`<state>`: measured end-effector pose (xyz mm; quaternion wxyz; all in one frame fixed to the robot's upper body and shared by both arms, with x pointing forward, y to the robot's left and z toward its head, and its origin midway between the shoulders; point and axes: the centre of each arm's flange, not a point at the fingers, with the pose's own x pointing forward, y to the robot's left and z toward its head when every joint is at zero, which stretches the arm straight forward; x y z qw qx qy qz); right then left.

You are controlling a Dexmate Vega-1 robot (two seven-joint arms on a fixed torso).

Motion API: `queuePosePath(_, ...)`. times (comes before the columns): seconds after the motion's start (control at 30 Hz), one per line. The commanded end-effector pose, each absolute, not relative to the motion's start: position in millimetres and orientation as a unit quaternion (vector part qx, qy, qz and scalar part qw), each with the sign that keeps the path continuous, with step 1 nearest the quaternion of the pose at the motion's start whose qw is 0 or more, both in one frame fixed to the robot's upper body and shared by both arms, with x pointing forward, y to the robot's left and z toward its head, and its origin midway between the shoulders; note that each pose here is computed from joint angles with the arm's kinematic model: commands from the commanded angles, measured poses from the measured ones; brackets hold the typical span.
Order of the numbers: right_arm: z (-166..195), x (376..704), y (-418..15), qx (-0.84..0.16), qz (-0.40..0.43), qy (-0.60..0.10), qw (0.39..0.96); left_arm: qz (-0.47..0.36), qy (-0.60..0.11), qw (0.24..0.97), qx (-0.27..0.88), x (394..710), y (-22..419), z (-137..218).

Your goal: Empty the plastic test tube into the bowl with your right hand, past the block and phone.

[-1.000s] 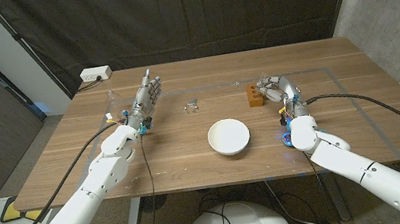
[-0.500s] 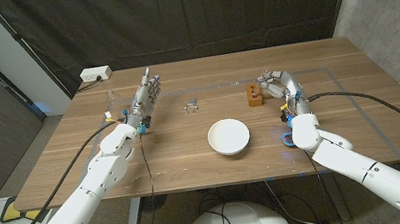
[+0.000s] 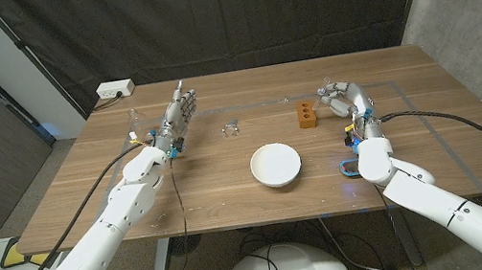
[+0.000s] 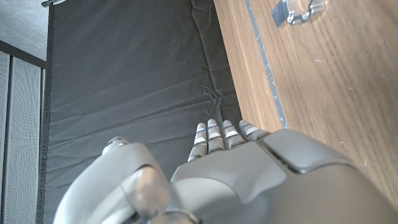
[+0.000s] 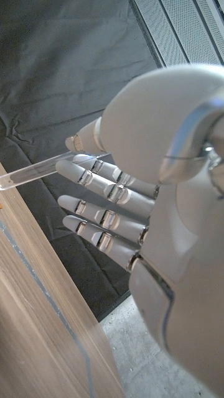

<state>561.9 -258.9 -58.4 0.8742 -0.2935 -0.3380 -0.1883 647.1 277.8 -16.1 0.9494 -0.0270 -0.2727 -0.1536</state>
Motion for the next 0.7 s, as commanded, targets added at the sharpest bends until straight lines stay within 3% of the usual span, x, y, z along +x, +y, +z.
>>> queuePosePath(0.03,-57,546,-267,-0.292,-0.203,-0.339,0.871,-0.161,-0.273,0.948,-0.027,652,273,-14)
queuePosePath(0.7,-47,522,-292,-0.313,-0.197,-0.336,0.866,-0.151,-0.272,0.95,-0.03,653,259,-11)
